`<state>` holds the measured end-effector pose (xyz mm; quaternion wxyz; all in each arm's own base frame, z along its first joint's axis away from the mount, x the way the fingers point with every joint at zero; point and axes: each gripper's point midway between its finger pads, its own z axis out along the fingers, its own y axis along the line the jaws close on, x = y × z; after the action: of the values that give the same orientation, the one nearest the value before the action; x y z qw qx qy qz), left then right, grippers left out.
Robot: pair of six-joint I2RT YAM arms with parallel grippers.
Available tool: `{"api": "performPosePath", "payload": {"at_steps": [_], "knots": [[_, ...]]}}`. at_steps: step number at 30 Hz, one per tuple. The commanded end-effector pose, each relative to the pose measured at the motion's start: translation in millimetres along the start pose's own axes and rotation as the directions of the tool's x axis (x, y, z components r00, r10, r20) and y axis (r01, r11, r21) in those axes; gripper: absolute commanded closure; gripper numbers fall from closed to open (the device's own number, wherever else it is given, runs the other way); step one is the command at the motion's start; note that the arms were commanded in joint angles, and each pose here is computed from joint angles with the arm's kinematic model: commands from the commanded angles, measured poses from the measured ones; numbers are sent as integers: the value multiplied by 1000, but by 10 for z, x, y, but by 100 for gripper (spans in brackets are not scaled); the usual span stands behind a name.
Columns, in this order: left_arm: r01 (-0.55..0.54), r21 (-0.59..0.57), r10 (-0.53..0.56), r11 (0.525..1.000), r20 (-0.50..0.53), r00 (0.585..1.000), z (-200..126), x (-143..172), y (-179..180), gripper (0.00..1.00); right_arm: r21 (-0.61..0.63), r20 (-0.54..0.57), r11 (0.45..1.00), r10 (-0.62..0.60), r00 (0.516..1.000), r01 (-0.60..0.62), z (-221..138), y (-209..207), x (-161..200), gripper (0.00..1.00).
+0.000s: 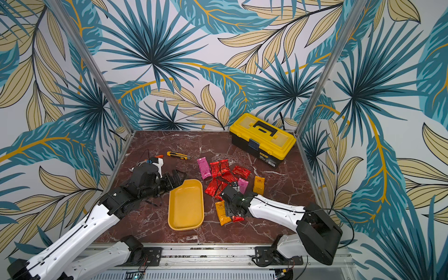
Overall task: Take the tea bags out of the storage box
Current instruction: Place the tea bag at the center of the board, then reset both arms
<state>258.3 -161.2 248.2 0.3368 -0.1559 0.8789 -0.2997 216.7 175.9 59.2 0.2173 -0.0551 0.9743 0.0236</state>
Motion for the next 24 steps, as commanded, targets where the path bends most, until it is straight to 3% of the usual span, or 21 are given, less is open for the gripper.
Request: {"api": "performPosePath", "payload": {"at_steps": [1,5,8,10,11,13,14,16,18,21,24], "knots": [[-115,-87,124,990,106,987,-250,-372,-57,0,1,142,1000,9,990,-10,-331,-29,-359,19],[-214,-174,245,961,183,952,-417,-696,-152,0,35,369,998,31,929,-48,-875,-160,-879,17],[-233,-178,282,956,344,896,-546,-986,-249,2,86,596,982,85,798,-169,-1430,-410,-1334,12],[-304,-151,340,940,458,822,-681,-1136,-378,0,107,717,975,62,695,-197,-1777,-463,-1631,2],[-331,-146,358,932,500,788,-733,-1180,-414,0,111,738,973,54,672,-200,-1883,-464,-1708,1],[-344,-166,370,924,617,695,-861,-1331,-437,0,133,815,962,30,579,-237,-2107,-493,-1911,9],[-339,-190,376,921,657,653,-890,-1400,-416,0,148,834,958,12,552,-246,-2180,-510,-1965,2],[-311,-270,408,911,687,601,-818,-1474,-238,0,215,850,951,-70,522,-223,-2287,-528,-2094,0],[-236,-367,432,900,674,600,-596,-1487,149,0,280,849,927,-117,515,-251,-2202,-691,-2189,0],[-145,-500,456,854,586,670,-208,-1351,892,0,324,838,891,-114,534,-318,-1787,-1082,-2147,0],[-45,-581,423,813,536,731,-29,-1146,1562,0,427,779,825,-128,613,-370,-1242,-1541,-1898,1]]}}
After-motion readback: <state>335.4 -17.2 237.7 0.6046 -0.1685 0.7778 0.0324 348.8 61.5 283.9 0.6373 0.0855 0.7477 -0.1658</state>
